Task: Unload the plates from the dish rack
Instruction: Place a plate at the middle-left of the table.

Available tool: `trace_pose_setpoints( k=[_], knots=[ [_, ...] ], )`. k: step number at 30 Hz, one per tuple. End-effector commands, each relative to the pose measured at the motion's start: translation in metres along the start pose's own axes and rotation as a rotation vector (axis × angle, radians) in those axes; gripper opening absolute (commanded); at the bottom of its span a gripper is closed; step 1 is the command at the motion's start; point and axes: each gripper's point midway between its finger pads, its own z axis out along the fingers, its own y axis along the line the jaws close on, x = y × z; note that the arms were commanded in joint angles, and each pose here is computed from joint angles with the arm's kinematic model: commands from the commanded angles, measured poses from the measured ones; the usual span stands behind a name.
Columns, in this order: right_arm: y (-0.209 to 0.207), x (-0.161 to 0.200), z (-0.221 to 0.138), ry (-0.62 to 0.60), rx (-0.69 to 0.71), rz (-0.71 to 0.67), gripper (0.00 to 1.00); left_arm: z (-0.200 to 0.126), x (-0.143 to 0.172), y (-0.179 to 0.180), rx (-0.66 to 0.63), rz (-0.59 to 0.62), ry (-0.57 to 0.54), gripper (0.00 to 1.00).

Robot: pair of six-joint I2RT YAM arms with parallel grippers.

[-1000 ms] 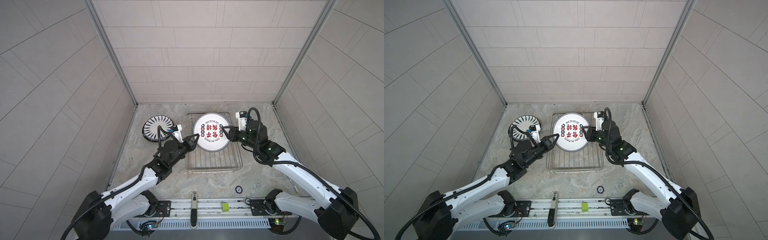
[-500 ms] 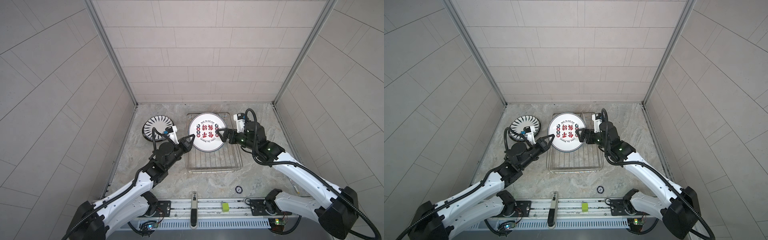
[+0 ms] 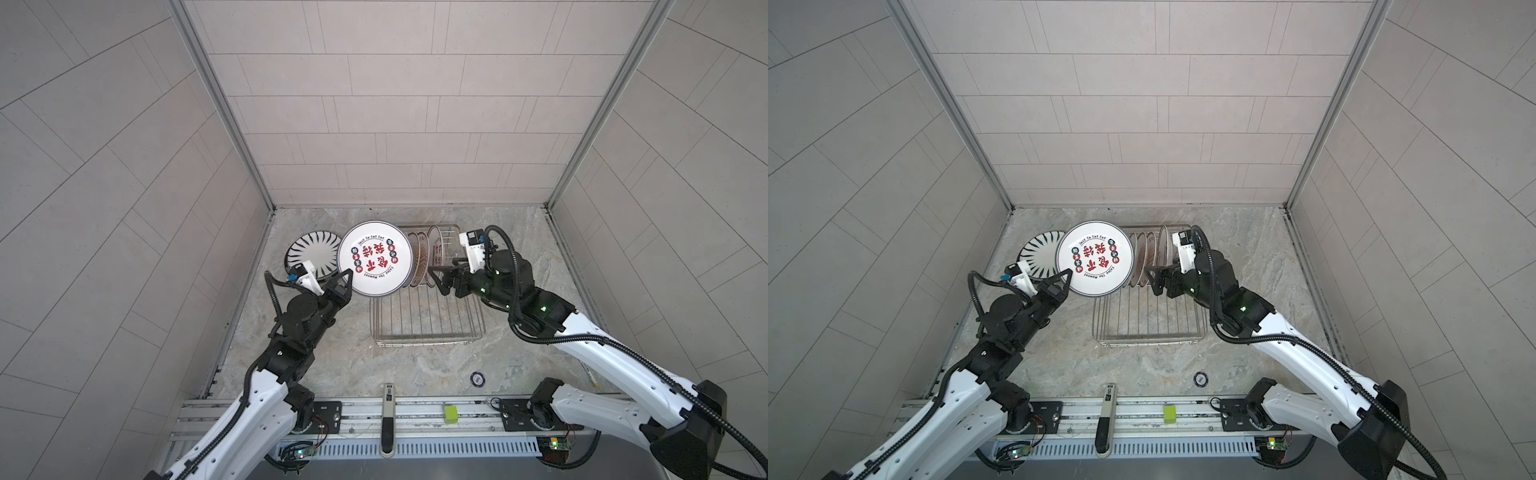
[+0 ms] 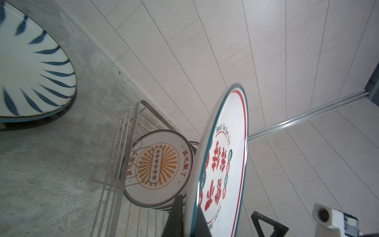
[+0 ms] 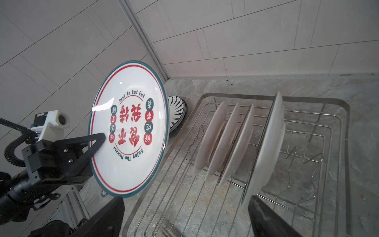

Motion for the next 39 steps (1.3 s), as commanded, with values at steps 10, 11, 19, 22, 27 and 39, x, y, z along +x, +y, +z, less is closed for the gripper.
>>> trace_pose_setpoints(
  k=[10,11,19,22,27,39],
  knots=[
    [0.076,0.001,0.053,0.091,0.018,-0.334,0.98,-0.035,-0.038,0.048,-0.126,-0.112,-0.147,0.0],
    [0.08,0.003,0.058,0.098,0.01,-0.338,0.98,-0.037,-0.039,0.053,-0.145,-0.118,-0.153,0.0],
    [0.113,0.028,0.106,0.191,-0.043,-0.387,0.95,-0.045,-0.047,0.093,-0.258,-0.2,-0.195,0.0],
    [0.122,0.038,0.122,0.231,-0.035,-0.41,0.95,-0.048,-0.043,0.109,-0.322,-0.217,-0.19,0.0],
    [0.134,0.054,0.145,0.289,-0.04,-0.427,0.96,-0.056,-0.036,0.133,-0.427,-0.222,-0.19,0.0],
    [0.144,0.086,0.185,0.385,-0.06,-0.419,0.95,-0.062,-0.015,0.174,-0.559,-0.248,-0.164,0.0]
  ],
)
